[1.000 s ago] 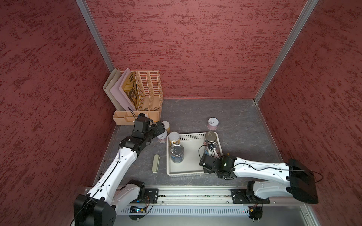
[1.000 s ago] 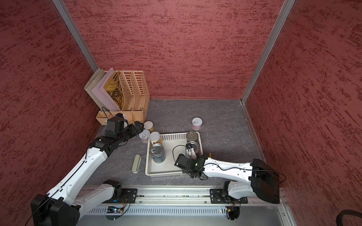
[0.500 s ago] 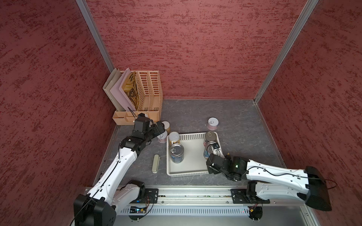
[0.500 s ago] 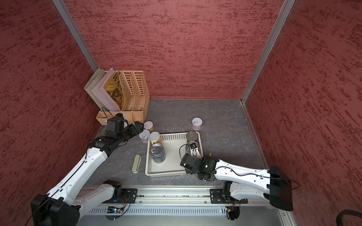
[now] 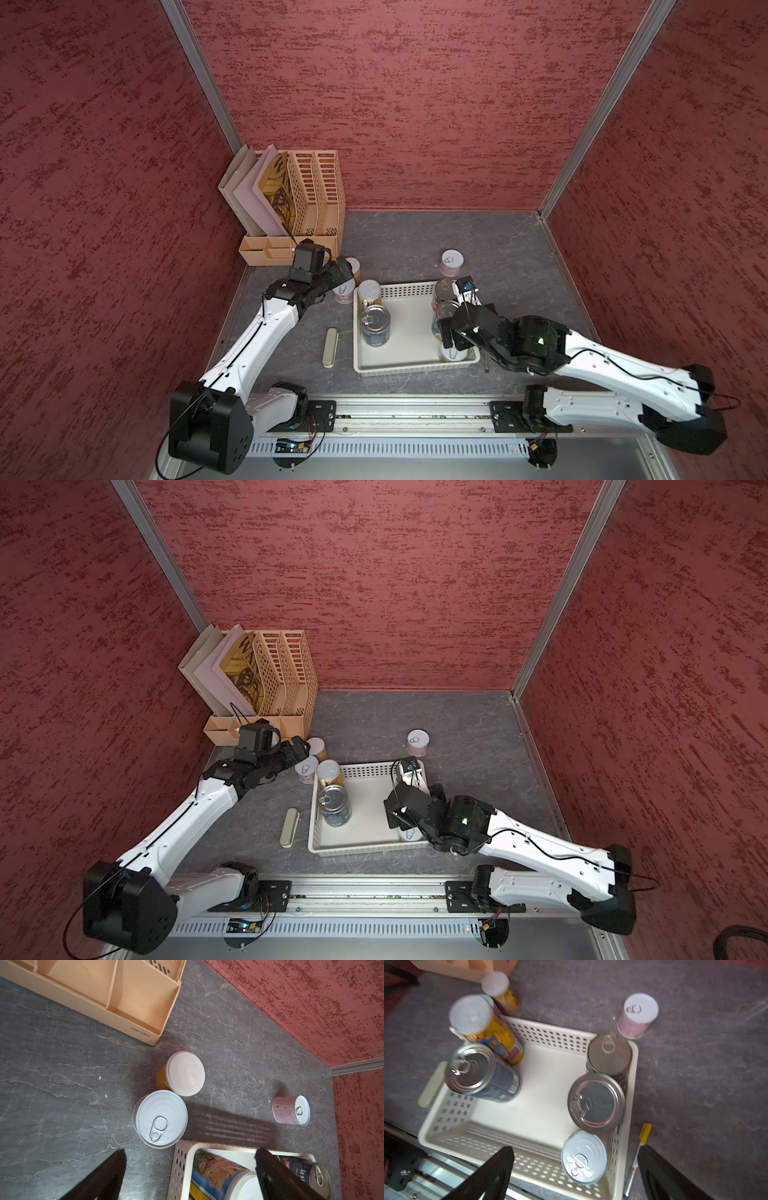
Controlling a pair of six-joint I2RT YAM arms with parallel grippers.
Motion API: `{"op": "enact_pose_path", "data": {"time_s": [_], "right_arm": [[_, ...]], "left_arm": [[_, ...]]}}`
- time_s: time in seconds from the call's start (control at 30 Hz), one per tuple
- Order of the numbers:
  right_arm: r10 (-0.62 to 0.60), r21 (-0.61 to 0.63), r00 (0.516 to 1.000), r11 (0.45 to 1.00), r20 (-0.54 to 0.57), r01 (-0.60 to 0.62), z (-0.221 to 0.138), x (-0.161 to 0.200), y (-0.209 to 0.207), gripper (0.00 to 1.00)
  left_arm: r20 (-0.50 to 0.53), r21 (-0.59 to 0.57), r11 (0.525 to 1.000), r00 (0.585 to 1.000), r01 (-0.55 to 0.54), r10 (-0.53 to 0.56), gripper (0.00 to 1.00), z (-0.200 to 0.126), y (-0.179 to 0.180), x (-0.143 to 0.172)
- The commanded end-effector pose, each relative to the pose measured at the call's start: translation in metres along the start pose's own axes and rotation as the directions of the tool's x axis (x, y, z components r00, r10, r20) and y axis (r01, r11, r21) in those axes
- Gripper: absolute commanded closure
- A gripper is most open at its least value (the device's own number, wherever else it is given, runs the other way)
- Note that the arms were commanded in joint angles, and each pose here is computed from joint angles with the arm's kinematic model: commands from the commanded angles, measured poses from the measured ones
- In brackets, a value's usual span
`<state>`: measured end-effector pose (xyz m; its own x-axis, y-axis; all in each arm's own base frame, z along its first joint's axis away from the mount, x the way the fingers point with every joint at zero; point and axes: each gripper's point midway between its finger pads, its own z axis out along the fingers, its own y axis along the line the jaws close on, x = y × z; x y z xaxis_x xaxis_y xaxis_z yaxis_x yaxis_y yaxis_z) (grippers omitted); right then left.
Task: Put the canned food in the basket
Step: Place the canned food in the basket, then pick up the canned food from the center of the board.
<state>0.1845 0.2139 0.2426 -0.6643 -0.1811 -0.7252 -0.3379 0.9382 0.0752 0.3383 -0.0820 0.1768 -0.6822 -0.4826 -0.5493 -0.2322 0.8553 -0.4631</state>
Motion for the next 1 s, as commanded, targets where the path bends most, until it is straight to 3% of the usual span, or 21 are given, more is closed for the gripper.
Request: {"op": "enact_pose_path", "data": {"time_s": [0.0, 0.13, 0.3, 0.47, 0.6, 0.73, 0.97], "right_arm": [[-0.052, 0.032, 0.989, 0.998, 0.135, 0.048, -0.012, -0.049, 0.008, 0.02], [-0.015, 0.004, 0.965, 1.0, 0.262, 0.014, -0.019, -0.097, 0.019, 0.02], [0.083, -0.019, 0.94, 0.997, 0.331, -0.081, -0.001, -0.122, 0.004, 0.02], [0.24, -0.061, 0.903, 0.97, 0.358, -0.234, 0.023, -0.104, -0.037, 0.02], [0.255, -0.004, 0.88, 0.961, 0.4, -0.276, 0.028, -0.091, -0.06, 0.02], [0.236, 0.033, 0.892, 0.962, 0.386, -0.27, 0.038, -0.088, -0.062, 0.02], [0.209, 0.042, 0.927, 0.971, 0.31, -0.233, 0.062, -0.082, -0.05, 0.02]], "left_arm": [[0.046, -0.003, 1.0, 0.999, -0.02, 0.02, 0.0, 0.004, -0.004, -0.017], [0.045, -0.047, 0.998, 0.998, -0.035, 0.037, 0.0, 0.017, 0.001, -0.021], [0.053, -0.047, 0.996, 0.996, -0.071, 0.073, 0.0, 0.029, -0.005, -0.028], [0.052, -0.097, 0.984, 0.986, -0.152, 0.158, 0.0, 0.04, -0.011, -0.028], [0.048, -0.144, 0.959, 0.966, -0.246, 0.255, 0.0, 0.046, -0.023, -0.024], [0.014, -0.092, 0.963, 0.967, -0.252, 0.254, 0.0, 0.057, -0.029, -0.018], [-0.024, -0.165, 0.942, 0.956, -0.291, 0.291, 0.0, 0.073, -0.019, -0.018]]}}
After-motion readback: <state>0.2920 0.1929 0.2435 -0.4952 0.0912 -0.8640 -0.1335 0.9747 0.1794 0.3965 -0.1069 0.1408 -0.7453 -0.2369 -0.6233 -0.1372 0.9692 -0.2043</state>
